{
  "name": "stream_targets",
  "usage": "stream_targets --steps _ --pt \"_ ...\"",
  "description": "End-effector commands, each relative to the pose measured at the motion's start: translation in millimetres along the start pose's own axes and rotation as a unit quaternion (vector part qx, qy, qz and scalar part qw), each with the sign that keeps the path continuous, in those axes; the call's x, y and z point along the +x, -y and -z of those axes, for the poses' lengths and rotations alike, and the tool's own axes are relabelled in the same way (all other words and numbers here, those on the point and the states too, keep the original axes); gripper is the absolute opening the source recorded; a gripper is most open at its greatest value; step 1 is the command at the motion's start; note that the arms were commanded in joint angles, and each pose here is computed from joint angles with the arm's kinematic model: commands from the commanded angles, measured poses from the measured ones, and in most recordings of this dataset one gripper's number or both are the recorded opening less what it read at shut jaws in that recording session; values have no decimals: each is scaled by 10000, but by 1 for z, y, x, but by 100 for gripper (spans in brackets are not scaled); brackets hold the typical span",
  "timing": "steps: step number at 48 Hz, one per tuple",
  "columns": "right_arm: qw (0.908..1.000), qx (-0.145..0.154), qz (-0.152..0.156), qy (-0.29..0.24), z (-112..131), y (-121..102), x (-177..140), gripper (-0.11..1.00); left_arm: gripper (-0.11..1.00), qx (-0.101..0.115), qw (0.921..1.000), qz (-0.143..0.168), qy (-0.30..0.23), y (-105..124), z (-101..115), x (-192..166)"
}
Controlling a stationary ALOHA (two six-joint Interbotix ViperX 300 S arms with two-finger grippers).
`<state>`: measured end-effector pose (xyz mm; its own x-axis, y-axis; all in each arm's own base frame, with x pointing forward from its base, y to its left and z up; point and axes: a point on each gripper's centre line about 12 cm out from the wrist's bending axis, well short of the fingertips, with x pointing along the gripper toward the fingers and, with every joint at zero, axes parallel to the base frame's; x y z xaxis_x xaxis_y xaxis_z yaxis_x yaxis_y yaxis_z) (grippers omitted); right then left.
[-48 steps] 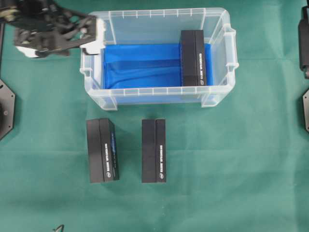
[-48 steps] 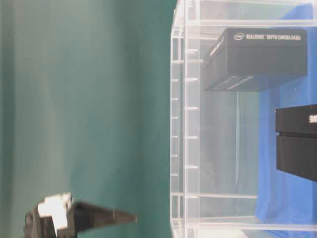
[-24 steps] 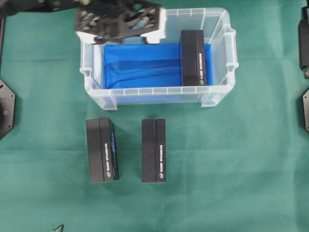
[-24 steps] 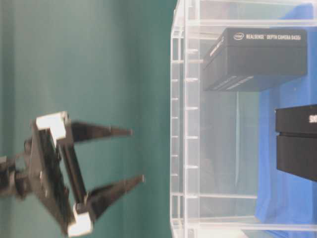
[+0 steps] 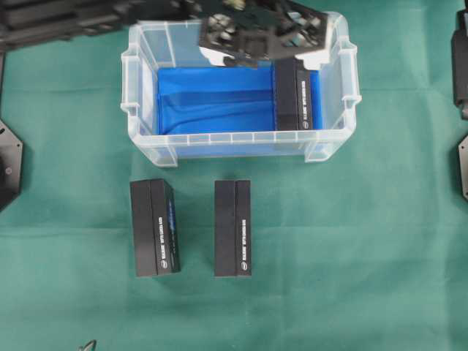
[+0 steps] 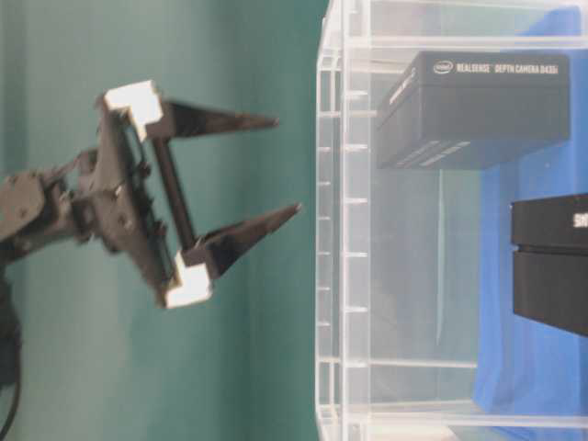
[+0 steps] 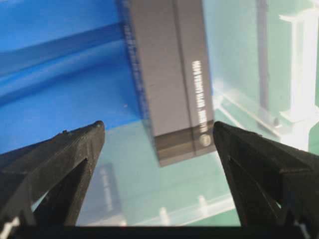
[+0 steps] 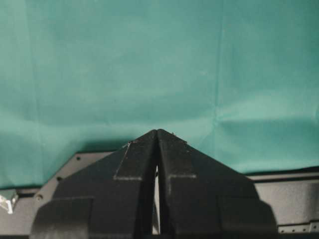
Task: Take the box out of the case with the left arm.
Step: 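Move the open left gripper over the right black box in the case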
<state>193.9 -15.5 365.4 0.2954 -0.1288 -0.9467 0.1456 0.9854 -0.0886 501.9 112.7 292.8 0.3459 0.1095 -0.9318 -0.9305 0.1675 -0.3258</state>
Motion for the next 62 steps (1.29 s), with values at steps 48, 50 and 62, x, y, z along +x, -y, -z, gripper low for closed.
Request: stream_targets --steps 48,50,62 --pt "9999 14 3 115 1 1 -6 0 87 80 9999 45 -49 24 0 1" --pt "9999 23 -6 122 1 1 -7 0 87 72 9999 53 -46 24 0 1" --pt "9999 21 -4 107 1 1 -6 0 87 78 9999 55 -53 24 1 1"
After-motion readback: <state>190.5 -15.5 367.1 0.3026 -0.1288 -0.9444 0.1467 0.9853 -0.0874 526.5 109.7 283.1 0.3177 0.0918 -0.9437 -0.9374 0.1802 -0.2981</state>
